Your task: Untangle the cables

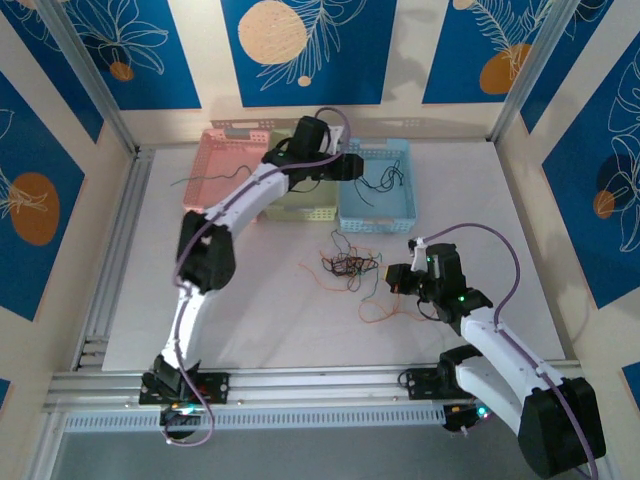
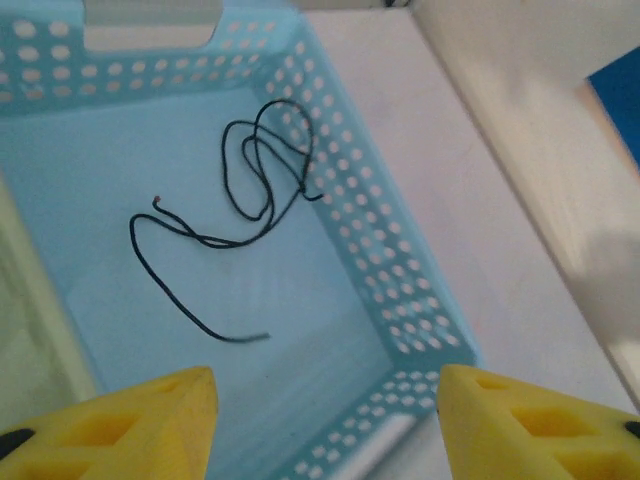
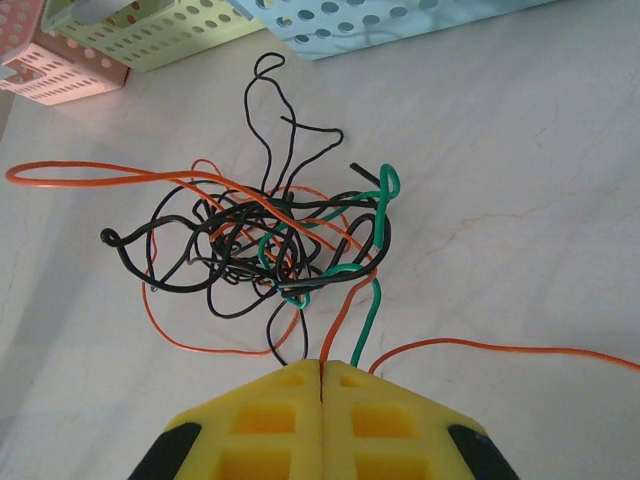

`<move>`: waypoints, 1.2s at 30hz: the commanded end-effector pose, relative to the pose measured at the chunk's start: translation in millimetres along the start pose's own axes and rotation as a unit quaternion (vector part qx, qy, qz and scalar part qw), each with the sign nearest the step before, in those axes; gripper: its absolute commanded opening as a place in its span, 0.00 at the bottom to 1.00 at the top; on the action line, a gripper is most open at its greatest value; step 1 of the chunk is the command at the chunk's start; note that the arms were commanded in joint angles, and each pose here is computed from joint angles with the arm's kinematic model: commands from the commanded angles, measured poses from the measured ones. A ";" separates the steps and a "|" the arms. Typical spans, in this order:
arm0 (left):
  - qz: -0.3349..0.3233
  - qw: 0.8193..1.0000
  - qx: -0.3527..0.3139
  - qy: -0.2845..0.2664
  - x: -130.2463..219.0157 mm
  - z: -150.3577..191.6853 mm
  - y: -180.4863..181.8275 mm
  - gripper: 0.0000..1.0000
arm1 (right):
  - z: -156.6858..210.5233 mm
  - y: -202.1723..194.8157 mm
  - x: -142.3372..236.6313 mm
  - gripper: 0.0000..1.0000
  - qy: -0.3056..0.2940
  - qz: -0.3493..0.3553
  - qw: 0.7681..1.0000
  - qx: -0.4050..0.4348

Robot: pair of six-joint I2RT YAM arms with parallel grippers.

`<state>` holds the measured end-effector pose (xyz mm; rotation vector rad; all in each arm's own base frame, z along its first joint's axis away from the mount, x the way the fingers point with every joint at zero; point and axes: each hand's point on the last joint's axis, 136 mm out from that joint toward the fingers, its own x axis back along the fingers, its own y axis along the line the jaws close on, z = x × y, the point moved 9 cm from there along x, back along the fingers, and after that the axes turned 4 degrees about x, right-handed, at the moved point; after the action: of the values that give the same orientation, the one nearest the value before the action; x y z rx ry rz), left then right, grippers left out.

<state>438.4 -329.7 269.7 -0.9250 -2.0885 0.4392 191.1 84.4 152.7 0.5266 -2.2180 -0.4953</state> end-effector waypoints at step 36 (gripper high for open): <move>0.075 0.993 0.013 0.086 57.8 189.9 -29.7 0.61 | 3.8 13.2 -6.8 0.00 0.007 -0.007 0.999 0.050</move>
<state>251.4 -291.9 194.3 -0.9988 -1.8874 0.4740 186.7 98.2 147.9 0.5766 -2.2000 -0.4089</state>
